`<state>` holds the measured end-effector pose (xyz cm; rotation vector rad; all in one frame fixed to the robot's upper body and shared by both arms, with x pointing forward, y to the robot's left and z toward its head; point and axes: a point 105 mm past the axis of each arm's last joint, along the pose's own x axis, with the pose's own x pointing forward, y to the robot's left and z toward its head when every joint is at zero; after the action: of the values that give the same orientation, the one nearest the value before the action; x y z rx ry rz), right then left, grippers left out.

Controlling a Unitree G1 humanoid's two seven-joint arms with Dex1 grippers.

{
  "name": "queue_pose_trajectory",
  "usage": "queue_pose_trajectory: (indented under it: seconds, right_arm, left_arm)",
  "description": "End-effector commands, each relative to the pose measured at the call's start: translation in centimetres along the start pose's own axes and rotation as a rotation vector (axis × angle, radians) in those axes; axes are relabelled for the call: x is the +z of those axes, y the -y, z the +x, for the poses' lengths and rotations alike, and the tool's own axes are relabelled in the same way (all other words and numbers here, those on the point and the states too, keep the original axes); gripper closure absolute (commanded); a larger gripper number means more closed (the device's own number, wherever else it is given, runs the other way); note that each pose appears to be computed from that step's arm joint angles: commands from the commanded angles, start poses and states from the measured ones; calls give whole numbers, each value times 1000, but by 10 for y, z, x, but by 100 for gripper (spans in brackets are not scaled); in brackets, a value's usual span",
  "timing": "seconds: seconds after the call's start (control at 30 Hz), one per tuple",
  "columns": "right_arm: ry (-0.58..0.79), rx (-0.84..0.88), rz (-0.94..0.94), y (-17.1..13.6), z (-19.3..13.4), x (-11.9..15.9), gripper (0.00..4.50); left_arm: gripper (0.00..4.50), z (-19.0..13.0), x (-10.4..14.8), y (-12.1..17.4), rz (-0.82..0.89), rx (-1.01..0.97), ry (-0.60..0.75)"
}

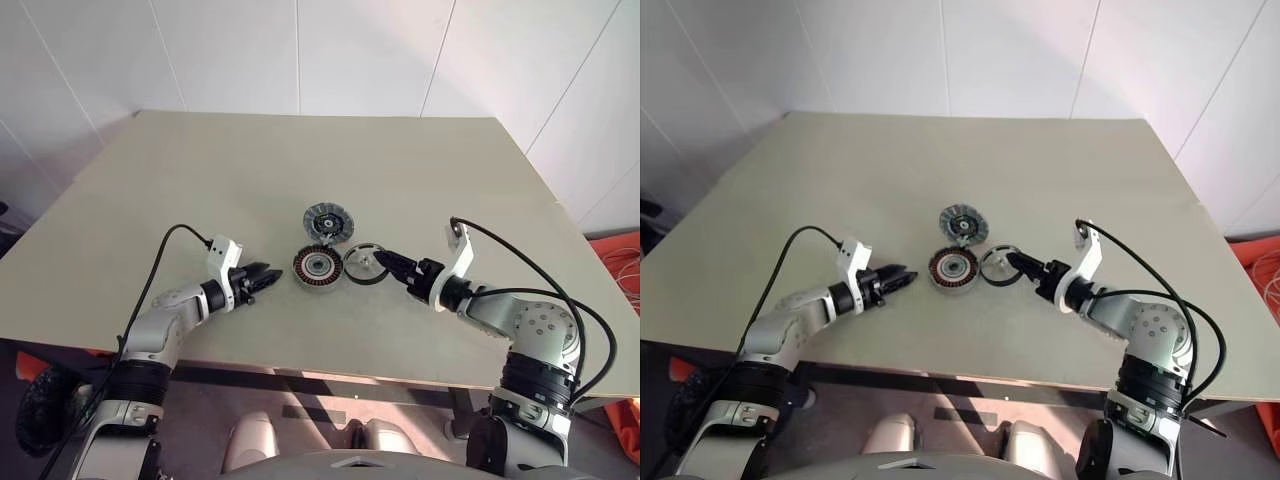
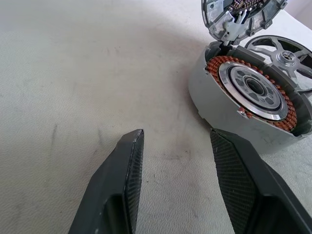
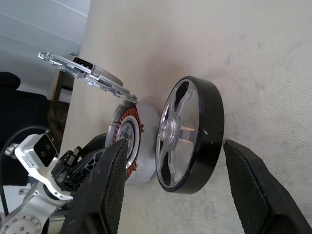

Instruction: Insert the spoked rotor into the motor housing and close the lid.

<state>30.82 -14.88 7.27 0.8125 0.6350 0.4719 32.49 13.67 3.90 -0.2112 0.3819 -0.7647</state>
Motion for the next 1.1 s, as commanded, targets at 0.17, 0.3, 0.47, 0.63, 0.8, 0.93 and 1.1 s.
queue_pose_trajectory:
  seconds: [0.17, 0.3, 0.47, 0.63, 0.8, 0.93, 1.1]
  right_arm:
    - [10, 51, -15, -14, 6, -1, 99]
    - [14, 35, -13, -9, 4, 2, 158]
    - [16, 27, -17, -7, 3, 3, 328]
    - [17, 19, -23, -6, 2, 3, 418]
    - [17, 9, -23, -4, 2, 4, 418]
    - [23, 8, -11, -3, 2, 5, 418]
    - [96, 42, -17, -9, -3, 19, 418]
  left_arm:
    - [220, -3, 11, -4, 34, 14, 28]
    - [220, -2, 11, -4, 35, 15, 29]
    - [220, -2, 11, -4, 35, 15, 31]
    - [220, -1, 11, -4, 35, 15, 31]
    - [220, -1, 11, -5, 34, 16, 32]
    - [220, -1, 11, -6, 32, 18, 32]
    - [220, -1, 10, -7, 28, 18, 31]
